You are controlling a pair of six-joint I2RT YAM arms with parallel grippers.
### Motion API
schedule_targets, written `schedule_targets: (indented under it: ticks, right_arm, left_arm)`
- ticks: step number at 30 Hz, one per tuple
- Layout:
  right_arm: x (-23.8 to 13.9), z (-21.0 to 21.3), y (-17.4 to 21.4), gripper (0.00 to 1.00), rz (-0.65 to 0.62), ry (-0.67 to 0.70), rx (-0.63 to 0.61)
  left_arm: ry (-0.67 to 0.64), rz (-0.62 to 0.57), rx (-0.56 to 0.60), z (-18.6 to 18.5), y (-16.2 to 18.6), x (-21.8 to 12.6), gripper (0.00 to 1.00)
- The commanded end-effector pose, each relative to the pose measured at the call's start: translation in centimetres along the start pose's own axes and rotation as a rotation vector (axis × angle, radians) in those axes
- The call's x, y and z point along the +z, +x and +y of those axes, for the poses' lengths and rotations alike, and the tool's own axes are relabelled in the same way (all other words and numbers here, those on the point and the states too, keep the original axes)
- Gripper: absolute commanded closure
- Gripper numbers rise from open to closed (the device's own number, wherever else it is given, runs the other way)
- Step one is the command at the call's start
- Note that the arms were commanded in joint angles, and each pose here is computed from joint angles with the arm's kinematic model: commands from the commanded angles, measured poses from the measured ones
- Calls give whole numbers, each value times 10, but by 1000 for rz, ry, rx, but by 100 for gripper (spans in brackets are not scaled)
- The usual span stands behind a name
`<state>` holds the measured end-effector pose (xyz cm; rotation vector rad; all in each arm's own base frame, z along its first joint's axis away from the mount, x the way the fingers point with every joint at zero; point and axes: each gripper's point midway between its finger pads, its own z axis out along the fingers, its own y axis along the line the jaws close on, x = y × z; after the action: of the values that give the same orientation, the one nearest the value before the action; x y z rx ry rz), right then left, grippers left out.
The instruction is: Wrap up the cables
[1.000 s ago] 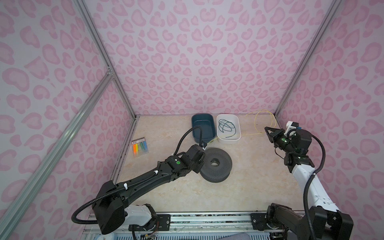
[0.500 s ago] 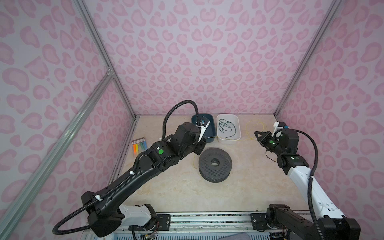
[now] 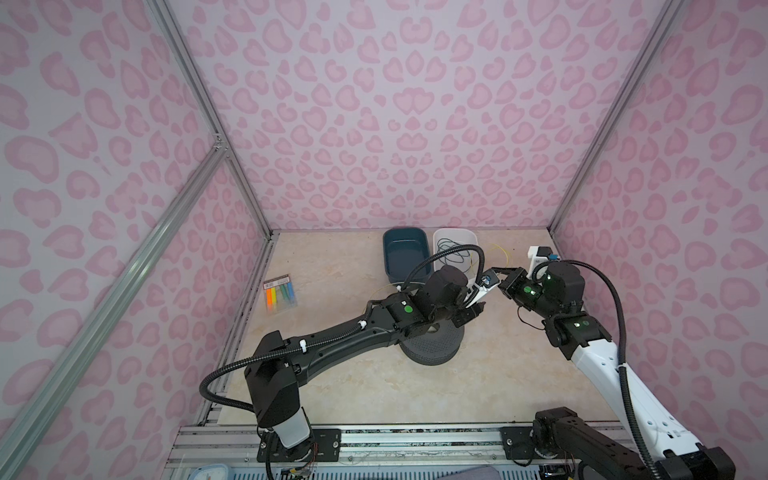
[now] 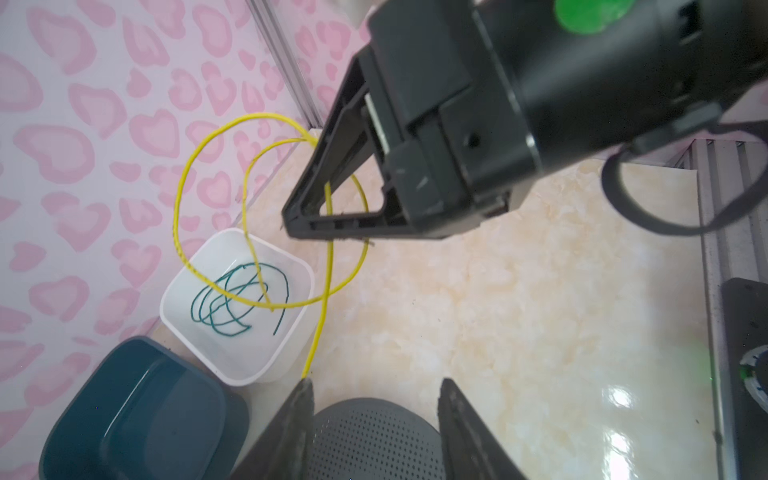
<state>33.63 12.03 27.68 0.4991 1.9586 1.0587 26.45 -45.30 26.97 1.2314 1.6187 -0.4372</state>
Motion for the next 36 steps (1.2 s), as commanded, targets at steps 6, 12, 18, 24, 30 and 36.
schedule_targets:
  ticks: [6, 12, 18, 24, 30, 36]
  right_arm:
    - [-4, 14, 8, 100, 0, -46, 20]
    - [-5, 15, 15, 100, 18, -50, 13]
    - [-9, 15, 17, 100, 17, -55, 17]
    - [-11, 21, 19, 100, 26, -71, 16]
    - [-15, 36, 20, 76, 33, -128, -24]
    - [-47, 58, 0, 52, -31, -94, -155]
  left_arm:
    - [-207, -206, 114, 29, -30, 15, 62]
    - [-236, -179, 127, 31, -21, 25, 73]
    - [-234, -137, 137, 30, -10, 31, 84]
    - [-241, -110, 131, 31, -3, 31, 96]
    - [-250, -133, 94, 35, -11, 22, 96]
    - [-245, -108, -8, 47, 8, 17, 96]
